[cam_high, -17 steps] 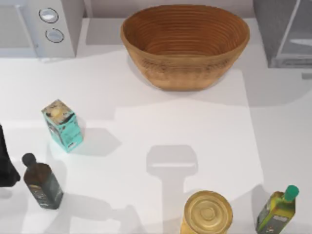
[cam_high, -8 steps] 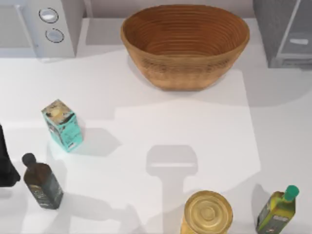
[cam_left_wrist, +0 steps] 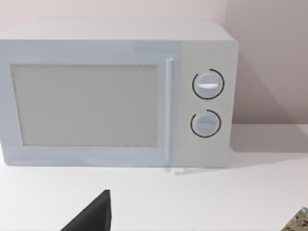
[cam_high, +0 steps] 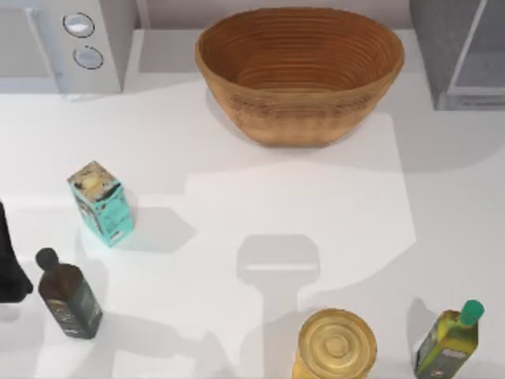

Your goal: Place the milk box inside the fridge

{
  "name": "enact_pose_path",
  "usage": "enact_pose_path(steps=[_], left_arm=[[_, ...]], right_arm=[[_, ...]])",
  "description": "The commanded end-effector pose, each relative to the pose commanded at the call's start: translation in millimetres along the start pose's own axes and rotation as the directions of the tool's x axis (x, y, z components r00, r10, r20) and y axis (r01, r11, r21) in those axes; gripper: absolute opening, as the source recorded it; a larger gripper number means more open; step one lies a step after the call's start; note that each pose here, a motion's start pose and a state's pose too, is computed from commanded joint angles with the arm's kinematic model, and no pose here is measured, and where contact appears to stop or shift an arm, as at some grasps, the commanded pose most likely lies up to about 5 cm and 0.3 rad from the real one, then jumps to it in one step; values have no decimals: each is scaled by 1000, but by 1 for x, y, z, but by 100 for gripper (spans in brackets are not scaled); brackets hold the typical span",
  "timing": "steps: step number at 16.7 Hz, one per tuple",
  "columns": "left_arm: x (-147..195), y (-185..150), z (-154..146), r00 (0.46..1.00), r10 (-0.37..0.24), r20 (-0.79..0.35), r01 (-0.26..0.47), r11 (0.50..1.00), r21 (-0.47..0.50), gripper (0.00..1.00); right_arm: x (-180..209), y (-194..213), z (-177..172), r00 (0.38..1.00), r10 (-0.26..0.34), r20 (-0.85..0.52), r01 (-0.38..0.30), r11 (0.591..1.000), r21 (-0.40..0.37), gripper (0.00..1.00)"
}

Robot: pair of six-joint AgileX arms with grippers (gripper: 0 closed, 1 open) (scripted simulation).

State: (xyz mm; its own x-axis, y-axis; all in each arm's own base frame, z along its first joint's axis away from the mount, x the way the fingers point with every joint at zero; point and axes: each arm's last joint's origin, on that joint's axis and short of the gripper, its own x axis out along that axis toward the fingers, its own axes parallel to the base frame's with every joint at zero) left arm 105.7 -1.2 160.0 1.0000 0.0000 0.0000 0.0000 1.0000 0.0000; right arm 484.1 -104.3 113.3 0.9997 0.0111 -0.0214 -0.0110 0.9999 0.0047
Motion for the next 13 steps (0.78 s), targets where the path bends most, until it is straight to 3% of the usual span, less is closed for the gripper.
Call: enact_pose_path(steps=[6,11,13], left_arm=[[0,0,0,1000,0,0,0,1000,0,100],[0,0,0,1000,0,0,0,1000,0,100],[0,0,0,1000,0,0,0,1000,0,100]], right_arm=[[37,-1,15,1000,-8,13,8,1000,-1,0],[40,1,17,1000,-5,11,5,1000,1,0],[40,1,17,1000,-5,11,5,1000,1,15]])
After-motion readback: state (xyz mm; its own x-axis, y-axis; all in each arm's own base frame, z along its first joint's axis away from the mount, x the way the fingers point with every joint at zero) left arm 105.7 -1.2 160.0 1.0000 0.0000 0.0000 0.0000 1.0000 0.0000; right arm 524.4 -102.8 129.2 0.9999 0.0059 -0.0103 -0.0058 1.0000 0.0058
